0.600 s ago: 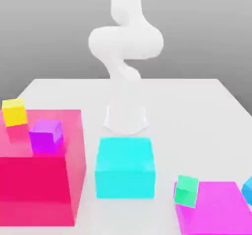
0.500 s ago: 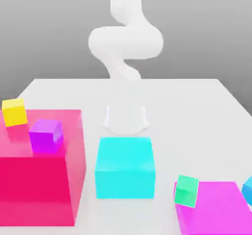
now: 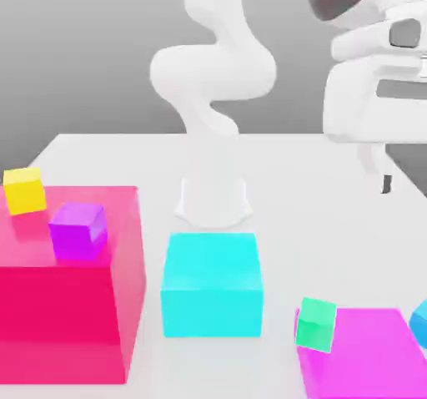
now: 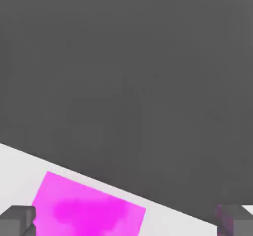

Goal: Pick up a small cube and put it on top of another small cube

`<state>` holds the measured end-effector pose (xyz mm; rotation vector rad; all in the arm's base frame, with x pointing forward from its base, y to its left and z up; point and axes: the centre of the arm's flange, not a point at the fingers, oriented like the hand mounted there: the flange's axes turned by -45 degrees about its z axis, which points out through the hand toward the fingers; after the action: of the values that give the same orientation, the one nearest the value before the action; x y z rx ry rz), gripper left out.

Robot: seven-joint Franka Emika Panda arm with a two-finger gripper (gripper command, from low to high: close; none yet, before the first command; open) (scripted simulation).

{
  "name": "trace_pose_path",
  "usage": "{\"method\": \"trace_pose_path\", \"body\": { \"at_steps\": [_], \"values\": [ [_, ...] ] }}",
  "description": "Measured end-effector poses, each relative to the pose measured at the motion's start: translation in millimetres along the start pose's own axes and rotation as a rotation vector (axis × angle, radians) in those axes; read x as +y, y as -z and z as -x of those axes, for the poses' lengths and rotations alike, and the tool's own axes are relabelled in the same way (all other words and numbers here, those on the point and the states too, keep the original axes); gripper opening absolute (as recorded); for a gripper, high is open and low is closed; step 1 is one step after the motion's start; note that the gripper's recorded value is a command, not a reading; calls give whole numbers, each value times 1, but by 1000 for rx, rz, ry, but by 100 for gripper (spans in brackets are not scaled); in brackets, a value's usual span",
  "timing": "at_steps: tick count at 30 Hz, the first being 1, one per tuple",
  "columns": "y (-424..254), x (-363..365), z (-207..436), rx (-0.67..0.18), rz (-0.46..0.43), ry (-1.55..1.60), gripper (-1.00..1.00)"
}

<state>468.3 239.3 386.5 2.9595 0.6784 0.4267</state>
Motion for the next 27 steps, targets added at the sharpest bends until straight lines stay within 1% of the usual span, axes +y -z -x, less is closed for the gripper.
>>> {"method": "trace_pose_path", "body": {
  "at_steps": [5, 10, 12, 15, 16, 22, 27],
  "values": [
    [-75, -70, 20, -105, -64, 117, 0],
    [-139, -140, 59, -208, -144, 225, 0],
    [-163, -157, 71, -228, -163, 247, 0],
    [-204, -166, 84, -235, -169, 253, 0],
    [-212, -168, 87, -235, -169, 254, -100],
    [-216, -169, 88, -235, -169, 255, -100],
    [-165, -161, 74, -235, -169, 252, -100]
  ]
}}
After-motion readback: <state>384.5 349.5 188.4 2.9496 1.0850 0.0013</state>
